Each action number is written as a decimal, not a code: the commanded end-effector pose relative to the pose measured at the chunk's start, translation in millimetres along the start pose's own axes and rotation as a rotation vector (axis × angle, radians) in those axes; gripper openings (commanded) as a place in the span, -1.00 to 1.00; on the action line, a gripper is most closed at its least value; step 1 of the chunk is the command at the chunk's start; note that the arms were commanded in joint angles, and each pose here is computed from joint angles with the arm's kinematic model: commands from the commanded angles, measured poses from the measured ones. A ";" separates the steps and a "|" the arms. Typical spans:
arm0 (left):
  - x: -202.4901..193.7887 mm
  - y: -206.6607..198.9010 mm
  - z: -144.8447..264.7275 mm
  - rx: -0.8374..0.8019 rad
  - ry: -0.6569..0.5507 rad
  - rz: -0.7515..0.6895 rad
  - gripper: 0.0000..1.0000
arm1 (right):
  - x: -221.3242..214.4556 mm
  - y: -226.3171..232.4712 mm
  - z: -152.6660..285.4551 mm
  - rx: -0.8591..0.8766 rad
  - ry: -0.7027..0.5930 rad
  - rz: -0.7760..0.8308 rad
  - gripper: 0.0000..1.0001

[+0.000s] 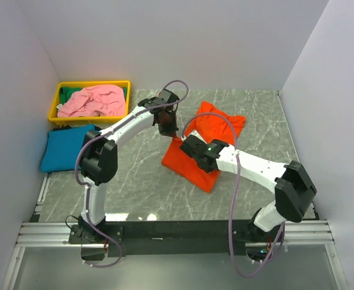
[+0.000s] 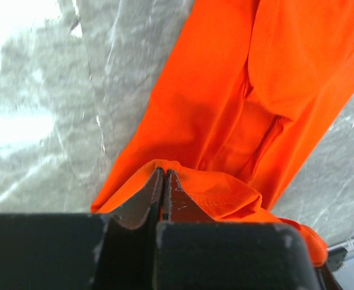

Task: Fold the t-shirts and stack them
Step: Fold the tshirt

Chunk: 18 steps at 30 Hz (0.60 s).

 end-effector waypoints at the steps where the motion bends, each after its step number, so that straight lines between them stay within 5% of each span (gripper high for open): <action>1: 26.3 -6.1 0.7 -0.024 -0.086 -0.034 -0.99 | 26.7 -17.9 -4.0 -0.104 -0.091 -0.009 -1.00; 18: 37.5 -0.1 -41.1 -0.032 -0.161 -0.017 -0.99 | 24.4 -17.9 -67.8 -0.261 -0.065 0.033 -1.00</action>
Point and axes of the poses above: each gripper's point midway between its finger pads, its own z axis back along the fingers, its own y axis along the line the jaws close on, x = y × z, the point moved 3 cm from there along z, back along the fingers, and after that the axes turned 11 degrees about -z, right-handed, at the moved point
